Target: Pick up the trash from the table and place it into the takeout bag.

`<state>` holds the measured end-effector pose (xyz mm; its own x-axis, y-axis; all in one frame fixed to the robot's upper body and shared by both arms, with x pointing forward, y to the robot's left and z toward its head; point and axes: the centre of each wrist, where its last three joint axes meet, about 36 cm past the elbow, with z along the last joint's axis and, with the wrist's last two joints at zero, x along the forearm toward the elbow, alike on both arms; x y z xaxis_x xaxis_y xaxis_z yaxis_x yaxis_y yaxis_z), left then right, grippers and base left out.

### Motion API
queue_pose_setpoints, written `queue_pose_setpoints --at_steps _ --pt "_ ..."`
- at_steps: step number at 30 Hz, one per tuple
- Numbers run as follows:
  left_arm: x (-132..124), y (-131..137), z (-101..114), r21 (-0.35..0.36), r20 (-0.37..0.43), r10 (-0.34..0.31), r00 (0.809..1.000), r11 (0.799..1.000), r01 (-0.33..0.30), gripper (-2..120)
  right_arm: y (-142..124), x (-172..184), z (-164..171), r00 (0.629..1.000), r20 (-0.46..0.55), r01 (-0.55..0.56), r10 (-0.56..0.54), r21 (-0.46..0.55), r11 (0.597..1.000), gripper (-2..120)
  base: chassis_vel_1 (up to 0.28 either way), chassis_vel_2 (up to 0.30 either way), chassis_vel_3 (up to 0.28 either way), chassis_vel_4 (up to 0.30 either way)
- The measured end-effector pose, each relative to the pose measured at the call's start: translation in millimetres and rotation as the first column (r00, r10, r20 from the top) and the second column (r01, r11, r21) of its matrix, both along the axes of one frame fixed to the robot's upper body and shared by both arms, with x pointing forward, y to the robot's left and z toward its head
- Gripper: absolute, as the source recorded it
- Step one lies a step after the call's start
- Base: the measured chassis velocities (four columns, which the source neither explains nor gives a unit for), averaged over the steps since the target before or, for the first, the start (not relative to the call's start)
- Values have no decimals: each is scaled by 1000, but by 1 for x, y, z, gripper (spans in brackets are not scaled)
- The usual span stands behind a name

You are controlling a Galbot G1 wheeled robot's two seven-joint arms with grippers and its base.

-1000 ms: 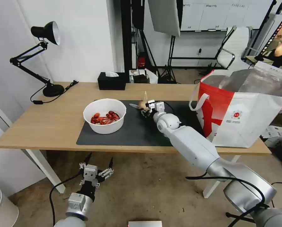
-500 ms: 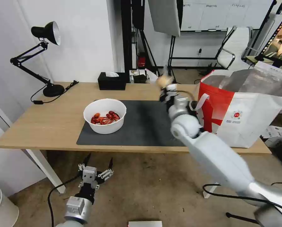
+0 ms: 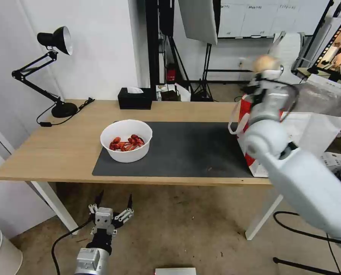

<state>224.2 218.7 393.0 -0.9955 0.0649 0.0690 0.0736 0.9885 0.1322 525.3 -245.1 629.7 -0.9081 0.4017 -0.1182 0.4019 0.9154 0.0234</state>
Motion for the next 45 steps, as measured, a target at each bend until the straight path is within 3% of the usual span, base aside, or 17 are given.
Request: queue_pose_setpoints --at_steps 3,6,11,15,19,25,28,31,34,35,38,39,41,42,43,44,45 --pt "-1 1 0 3 -1 0 1000 1000 0 100 -11 2 7 995 -93 51 -47 42 998 10 0 0 0 0" --pt "-1 2 1 5 1 -1 1000 1000 1 100 -23 4 16 980 -165 123 -113 55 991 25 0 0 0 0" --pt "-1 2 2 5 1 -3 1000 1000 3 100 -30 4 21 977 -165 148 -138 50 988 36 0 0 0 0" --pt "-1 1 2 4 2 -5 1000 1000 5 100 -33 3 24 977 -161 147 -138 42 988 57 0 0 0 0" --pt "-1 2 2 4 2 -6 1000 1000 6 100 -34 3 24 979 -158 140 -132 37 989 66 0 0 0 0" --pt "-1 2 2 3 1 -6 1000 1000 6 100 -34 2 24 982 -150 118 -113 27 993 93 0 0 0 0" --pt "-1 2 2 3 1 -6 1000 1000 6 100 -33 1 24 983 -148 114 -109 25 993 99 0 0 0 0" --pt "-1 1 2 2 2 -6 1000 1000 6 100 -32 -2 24 989 -128 79 -75 31 996 100 0 0 0 0" --pt "0 1 6 0 9 -9 1000 1000 9 100 -25 -20 26 993 -20 -112 115 99 989 100 0 0 0 0" --pt "0 1 6 0 9 -9 1000 1000 9 100 -25 -20 26 993 -20 -112 115 99 989 100 0 0 0 0" --pt "1 0 9 -3 19 -9 1000 1000 9 100 -14 -53 19 905 95 -425 415 138 895 100 0 0 0 0" --pt "1 0 9 -3 19 -9 1000 1000 9 100 -14 -53 19 905 95 -425 415 138 895 100 0 0 0 0" --pt "1 0 10 -6 22 -5 1000 1000 6 100 -9 -77 -1 819 98 -573 565 132 809 100 0 0 0 0" --pt "1 0 10 -8 22 -3 1000 1000 4 100 -9 -85 -9 792 93 -610 603 130 782 100 0 0 0 0" --pt "1 0 10 -8 22 -3 1000 1000 4 100 -9 -85 -9 792 93 -610 603 130 782 100 0 0 0 0" --pt "-1 -1 10 -11 22 0 1000 1000 1 100 -10 -102 -28 726 74 -687 684 128 715 100 0 0 0 0" --pt "-2 0 10 -12 22 2 1000 1000 -2 100 -12 -112 -41 683 63 -729 727 121 674 100 0 0 0 0"
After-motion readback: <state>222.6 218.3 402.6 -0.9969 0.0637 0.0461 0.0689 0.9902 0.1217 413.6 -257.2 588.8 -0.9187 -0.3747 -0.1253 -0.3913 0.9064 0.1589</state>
